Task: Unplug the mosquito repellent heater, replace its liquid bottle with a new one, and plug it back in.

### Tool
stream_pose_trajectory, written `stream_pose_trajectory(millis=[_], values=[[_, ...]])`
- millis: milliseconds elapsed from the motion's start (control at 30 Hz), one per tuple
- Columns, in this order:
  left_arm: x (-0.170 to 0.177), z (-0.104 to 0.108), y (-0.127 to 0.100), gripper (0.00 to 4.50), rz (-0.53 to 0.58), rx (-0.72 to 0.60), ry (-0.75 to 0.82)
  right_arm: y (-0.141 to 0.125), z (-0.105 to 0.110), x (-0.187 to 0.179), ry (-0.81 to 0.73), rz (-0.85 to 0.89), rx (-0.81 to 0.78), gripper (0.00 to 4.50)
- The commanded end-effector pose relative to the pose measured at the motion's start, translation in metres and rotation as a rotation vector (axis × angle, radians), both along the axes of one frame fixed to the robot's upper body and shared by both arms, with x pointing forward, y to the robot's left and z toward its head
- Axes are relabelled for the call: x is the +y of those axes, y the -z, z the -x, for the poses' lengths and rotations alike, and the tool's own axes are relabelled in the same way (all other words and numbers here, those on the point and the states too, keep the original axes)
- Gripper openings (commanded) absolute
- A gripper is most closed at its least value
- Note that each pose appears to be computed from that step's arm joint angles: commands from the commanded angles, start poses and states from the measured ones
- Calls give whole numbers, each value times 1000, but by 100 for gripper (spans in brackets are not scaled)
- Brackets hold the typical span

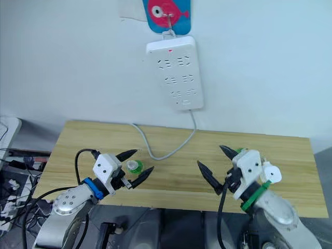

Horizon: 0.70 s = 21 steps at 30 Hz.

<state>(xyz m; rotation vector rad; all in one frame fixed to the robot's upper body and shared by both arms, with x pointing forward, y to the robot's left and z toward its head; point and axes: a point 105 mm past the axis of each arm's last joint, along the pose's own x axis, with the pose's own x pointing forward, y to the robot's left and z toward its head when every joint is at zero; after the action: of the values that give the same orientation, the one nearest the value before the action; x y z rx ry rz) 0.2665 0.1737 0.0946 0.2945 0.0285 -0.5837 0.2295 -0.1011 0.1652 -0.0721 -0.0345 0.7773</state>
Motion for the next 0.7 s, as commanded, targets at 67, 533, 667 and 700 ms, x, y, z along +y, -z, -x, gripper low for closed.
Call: stream_pose_trajectory(millis=[67,533,667,700], values=[[9,11,-4,450,-9,-42,-52,-10,13,17,-188,14,14,444],[16,18,31,450,17,43,-159,-23,26,40,-513,145,-41,444],[18,11,40,450,21,36,-187,-25,19,37,-489,153,-50,444],[17,10,41,450,21,37,-183,-25,18,37,-486,152,-49,444]])
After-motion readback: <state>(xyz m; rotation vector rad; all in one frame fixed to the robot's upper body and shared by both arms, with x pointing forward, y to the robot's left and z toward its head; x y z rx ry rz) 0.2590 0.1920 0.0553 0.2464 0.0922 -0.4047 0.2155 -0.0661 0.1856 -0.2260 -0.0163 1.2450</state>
